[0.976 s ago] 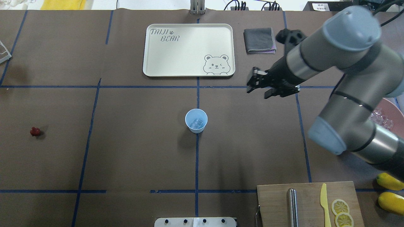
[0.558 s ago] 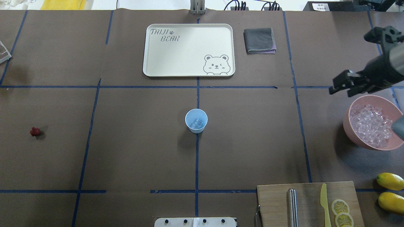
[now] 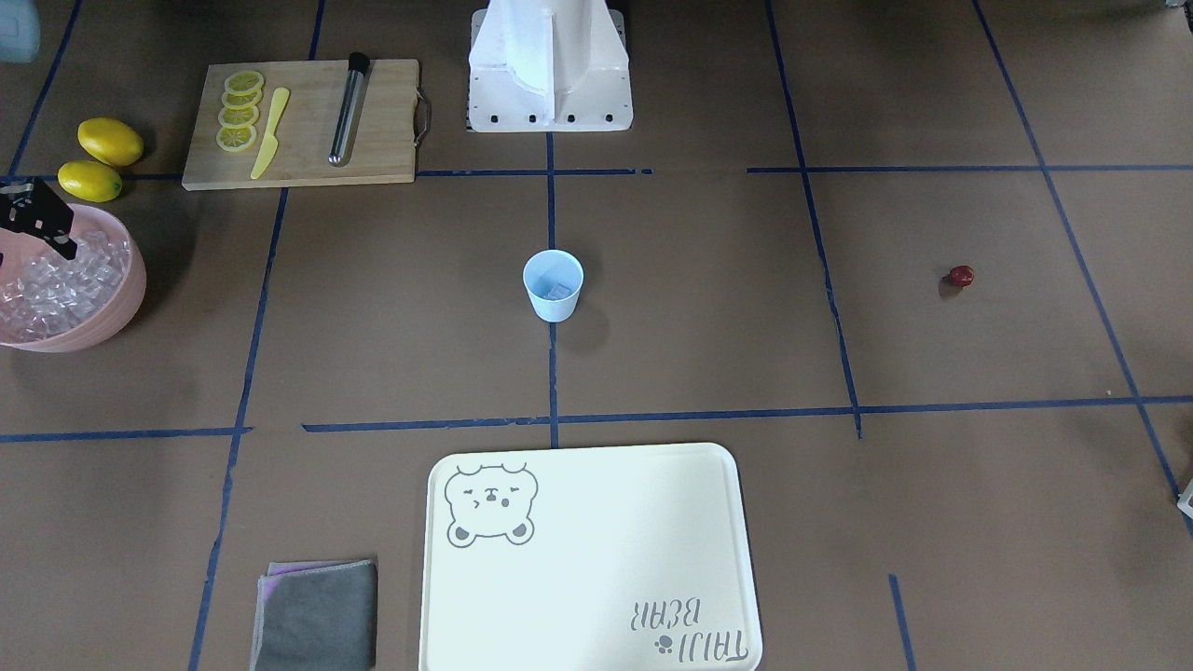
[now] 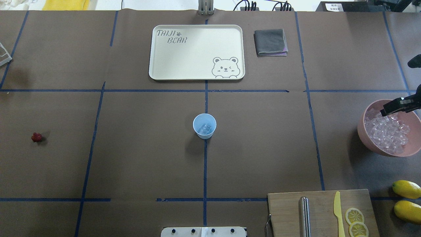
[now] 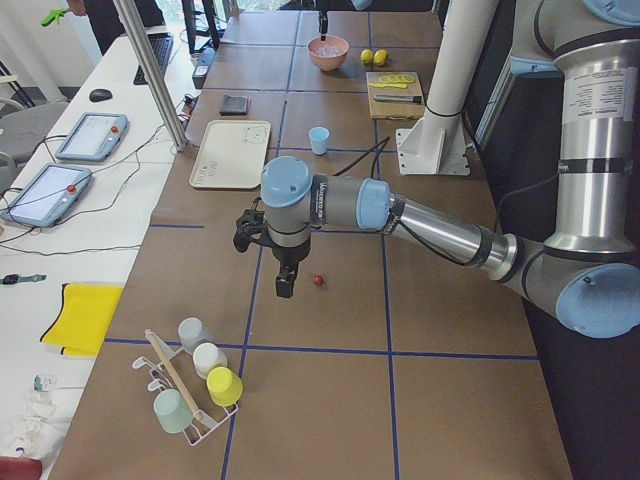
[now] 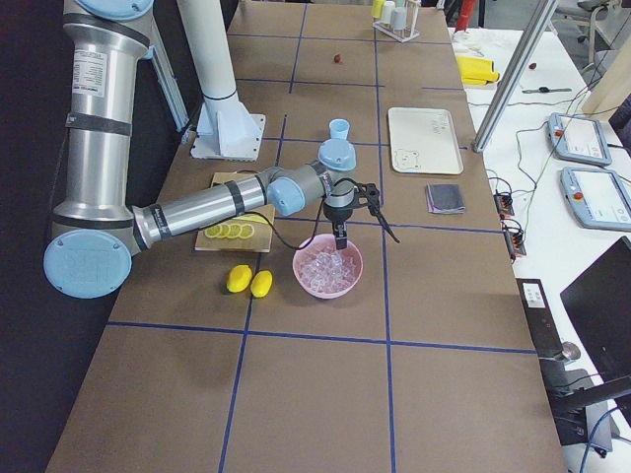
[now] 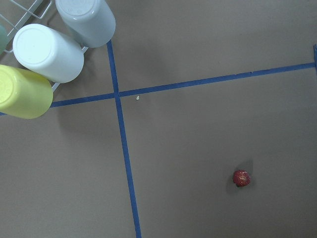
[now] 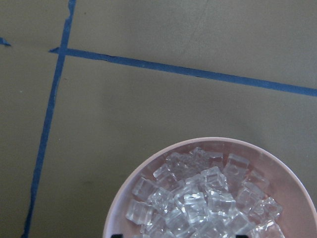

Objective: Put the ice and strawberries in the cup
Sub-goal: 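Lower the right gripper into the bowl and grasp a third ice cube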

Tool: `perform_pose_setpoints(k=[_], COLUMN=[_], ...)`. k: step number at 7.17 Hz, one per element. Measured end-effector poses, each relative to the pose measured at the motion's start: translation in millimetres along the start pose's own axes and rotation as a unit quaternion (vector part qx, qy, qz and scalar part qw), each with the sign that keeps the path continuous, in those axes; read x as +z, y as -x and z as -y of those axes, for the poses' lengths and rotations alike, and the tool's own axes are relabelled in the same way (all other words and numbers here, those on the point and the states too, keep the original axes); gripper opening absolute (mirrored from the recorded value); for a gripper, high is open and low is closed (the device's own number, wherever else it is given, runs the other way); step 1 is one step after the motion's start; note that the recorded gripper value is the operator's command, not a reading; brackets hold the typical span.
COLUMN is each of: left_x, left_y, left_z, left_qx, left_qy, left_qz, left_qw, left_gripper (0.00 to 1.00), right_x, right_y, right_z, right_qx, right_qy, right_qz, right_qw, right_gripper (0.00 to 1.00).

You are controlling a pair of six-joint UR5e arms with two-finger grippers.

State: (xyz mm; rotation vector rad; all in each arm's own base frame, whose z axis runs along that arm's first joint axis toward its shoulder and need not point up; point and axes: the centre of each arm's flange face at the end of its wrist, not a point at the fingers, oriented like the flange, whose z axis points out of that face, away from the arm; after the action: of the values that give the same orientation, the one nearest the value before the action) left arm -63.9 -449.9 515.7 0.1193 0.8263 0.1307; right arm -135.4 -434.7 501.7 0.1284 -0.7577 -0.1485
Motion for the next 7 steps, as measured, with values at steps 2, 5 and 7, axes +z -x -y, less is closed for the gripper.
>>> perform_pose_setpoints(k=[2, 5, 7], left_x=[-1.6, -0.6, -0.8], left_y=[-1.8, -1.2, -1.4], left_z=[0.0, -4.5, -5.0], left_qx=[0.002, 0.000, 0.000], left_qy=[-0.002, 0.000, 0.000], left_qz=[0.000, 0.000, 0.000], left_qw=[1.0000, 1.0000, 1.0000], left_gripper=[1.00, 1.00, 1.00], right_x=[19.9, 45.7, 57.1], right_y=[-5.0, 11.9, 7.3], right_z=[0.2, -2.3, -4.1], right_qx=[-0.046, -0.086, -0.105], right_qy=[0.018, 0.032, 0.039], right_qz=[-0.005, -0.030, -0.044], right_qw=[0.9987, 0.9953, 0.9928], right_gripper=[0.80, 0.80, 0.79])
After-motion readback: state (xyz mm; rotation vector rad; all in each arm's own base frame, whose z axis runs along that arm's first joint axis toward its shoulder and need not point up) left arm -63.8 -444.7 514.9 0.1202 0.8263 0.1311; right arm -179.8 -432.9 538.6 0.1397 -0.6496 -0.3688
